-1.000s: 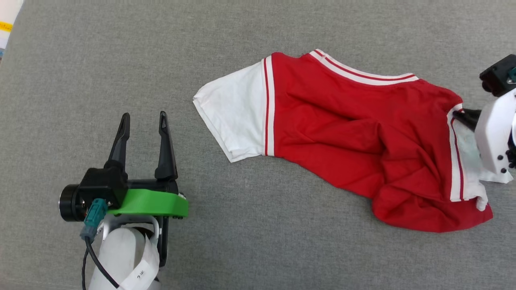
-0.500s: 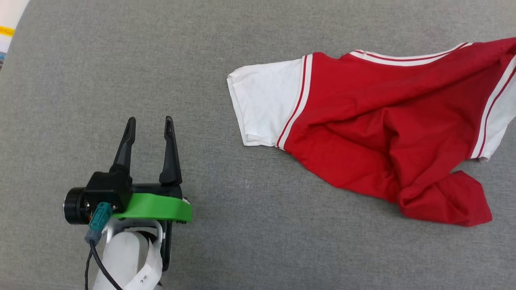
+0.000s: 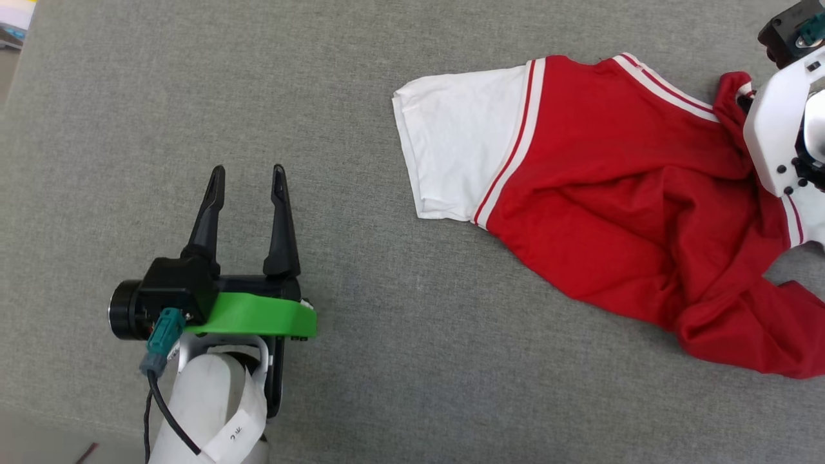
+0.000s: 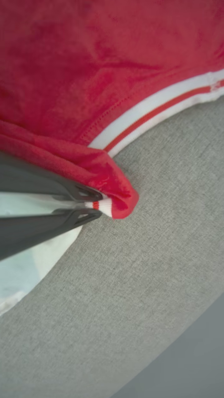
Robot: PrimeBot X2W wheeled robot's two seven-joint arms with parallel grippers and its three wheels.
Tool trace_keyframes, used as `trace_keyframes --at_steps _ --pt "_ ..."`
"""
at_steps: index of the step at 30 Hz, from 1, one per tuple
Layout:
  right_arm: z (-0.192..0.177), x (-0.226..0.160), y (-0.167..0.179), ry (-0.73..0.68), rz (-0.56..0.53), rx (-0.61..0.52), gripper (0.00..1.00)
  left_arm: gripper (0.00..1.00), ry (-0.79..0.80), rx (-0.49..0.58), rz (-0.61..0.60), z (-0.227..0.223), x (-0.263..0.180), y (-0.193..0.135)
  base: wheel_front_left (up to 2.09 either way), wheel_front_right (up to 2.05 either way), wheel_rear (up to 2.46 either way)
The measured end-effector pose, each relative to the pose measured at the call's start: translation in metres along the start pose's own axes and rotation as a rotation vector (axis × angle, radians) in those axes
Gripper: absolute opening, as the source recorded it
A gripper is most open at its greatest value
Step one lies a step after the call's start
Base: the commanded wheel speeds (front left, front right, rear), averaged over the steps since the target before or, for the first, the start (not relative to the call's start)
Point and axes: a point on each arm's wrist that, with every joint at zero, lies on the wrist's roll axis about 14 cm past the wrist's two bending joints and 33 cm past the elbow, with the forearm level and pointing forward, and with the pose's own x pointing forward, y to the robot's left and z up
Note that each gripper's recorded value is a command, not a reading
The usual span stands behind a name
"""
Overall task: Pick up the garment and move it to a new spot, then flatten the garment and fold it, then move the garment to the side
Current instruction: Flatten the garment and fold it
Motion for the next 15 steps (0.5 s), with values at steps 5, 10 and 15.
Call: trace_keyframes --at_steps 5,10,15 --pt "-0.006 0.01 -0.003 0.002 -0.002 0.026 0.0 1.0 0.0 0.008 0.025 0.001 -0.002 0.008 0.0 0.0 0.0" --pt "0.014 0.0 -0.005 -0.153 -0.014 0.079 1.0 1.0 -0.021 0.019 0.04 0.01 -0.005 0.014 0.0 0.0 0.0" --pt "0.034 -0.029 -0.009 -0.35 -0.047 0.074 1.0 1.0 -0.057 0.024 0.039 0.025 -0.011 0.014 0.0 0.0 0.0"
